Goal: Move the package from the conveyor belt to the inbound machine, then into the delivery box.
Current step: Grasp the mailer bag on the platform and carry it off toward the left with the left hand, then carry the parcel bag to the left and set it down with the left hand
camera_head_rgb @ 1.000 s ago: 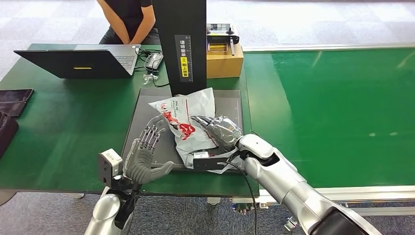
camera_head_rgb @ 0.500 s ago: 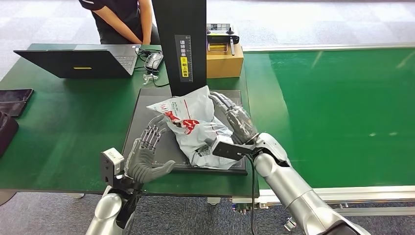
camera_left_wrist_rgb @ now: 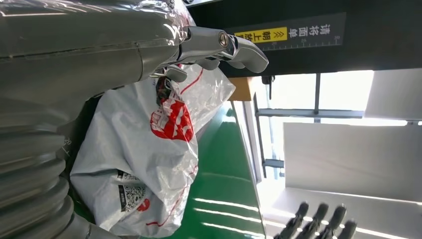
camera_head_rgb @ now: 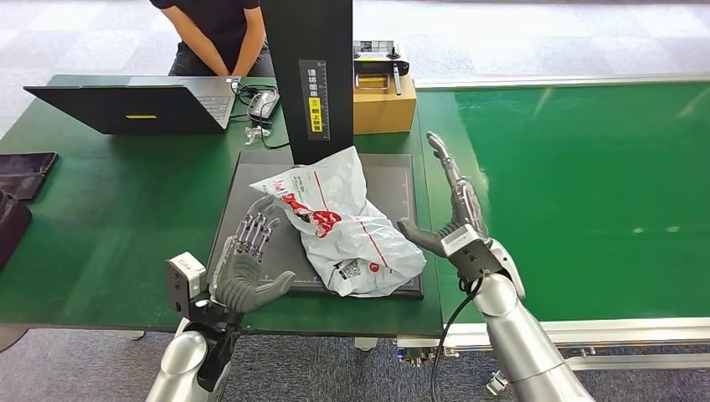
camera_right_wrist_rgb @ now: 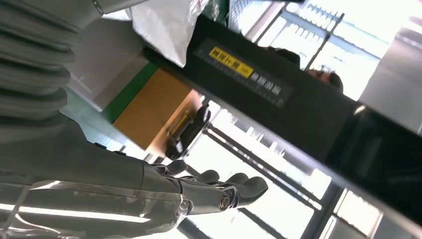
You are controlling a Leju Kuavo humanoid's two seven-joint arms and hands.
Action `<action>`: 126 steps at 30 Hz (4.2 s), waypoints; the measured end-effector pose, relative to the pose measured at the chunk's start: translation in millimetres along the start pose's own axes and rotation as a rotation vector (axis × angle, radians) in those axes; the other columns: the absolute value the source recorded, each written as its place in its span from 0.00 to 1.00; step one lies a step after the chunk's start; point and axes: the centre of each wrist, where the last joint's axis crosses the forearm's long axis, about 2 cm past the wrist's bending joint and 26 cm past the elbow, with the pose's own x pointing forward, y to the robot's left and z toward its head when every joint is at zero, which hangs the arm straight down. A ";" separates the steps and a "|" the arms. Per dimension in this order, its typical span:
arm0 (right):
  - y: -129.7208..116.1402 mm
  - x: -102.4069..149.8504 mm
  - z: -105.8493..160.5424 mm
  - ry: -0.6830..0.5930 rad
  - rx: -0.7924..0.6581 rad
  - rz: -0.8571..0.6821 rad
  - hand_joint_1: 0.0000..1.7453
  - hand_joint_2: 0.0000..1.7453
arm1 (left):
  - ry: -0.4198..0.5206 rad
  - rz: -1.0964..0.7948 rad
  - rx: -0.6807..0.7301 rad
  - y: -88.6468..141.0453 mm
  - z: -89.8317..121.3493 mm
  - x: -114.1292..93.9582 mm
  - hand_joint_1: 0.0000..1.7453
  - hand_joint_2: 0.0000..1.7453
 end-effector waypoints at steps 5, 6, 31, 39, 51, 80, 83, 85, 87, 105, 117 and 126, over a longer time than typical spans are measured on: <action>-18.1 -1.0 34.9 0.111 -0.122 -0.033 0.00 1.00 | -0.002 0.028 0.027 0.5 10.5 -1.2 0.00 1.00; -21.1 -1.5 45.1 0.143 -0.146 -0.045 0.00 1.00 | -0.006 0.041 0.031 0.8 12.9 -0.9 0.00 1.00; -15.6 32.3 190.9 0.578 -0.393 -0.141 0.00 1.00 | -0.021 -0.004 0.050 -0.9 10.9 5.0 0.00 1.00; -12.9 32.8 189.3 0.585 -0.390 -0.149 0.00 1.00 | -0.011 -0.148 0.034 -10.1 -1.7 11.3 0.00 1.00; -12.6 30.4 179.5 0.562 -0.389 -0.161 0.00 1.00 | -0.062 -0.327 -0.098 -35.4 -49.2 27.0 0.00 1.00; -8.6 26.5 165.0 0.558 -0.394 -0.187 0.00 1.00 | 0.303 -1.009 -0.158 -68.8 -107.1 4.4 0.00 1.00; -8.3 26.5 164.9 0.558 -0.393 -0.189 0.00 1.00 | 0.309 -1.022 -0.158 -68.3 -106.7 3.1 0.00 1.00; -8.4 26.5 164.8 0.558 -0.393 -0.189 0.00 1.00 | 0.316 -1.045 -0.155 -67.8 -106.4 2.3 0.00 1.00; -8.4 26.5 164.8 0.559 -0.393 -0.189 0.00 1.00 | 0.325 -1.075 -0.154 -66.8 -105.5 0.9 0.44 1.00; -5.0 27.1 164.3 0.565 -0.395 -0.195 0.00 1.00 | 0.324 -1.090 -0.134 -49.4 -90.0 -11.5 1.00 1.00; -3.3 29.5 167.5 0.561 -0.412 -0.195 0.00 1.00 | 0.344 -1.164 0.067 -11.0 -83.8 -12.0 1.00 1.00; -6.5 41.0 174.4 0.552 -0.426 -0.182 0.00 1.00 | 0.424 -1.313 0.446 95.6 -71.3 -0.3 1.00 1.00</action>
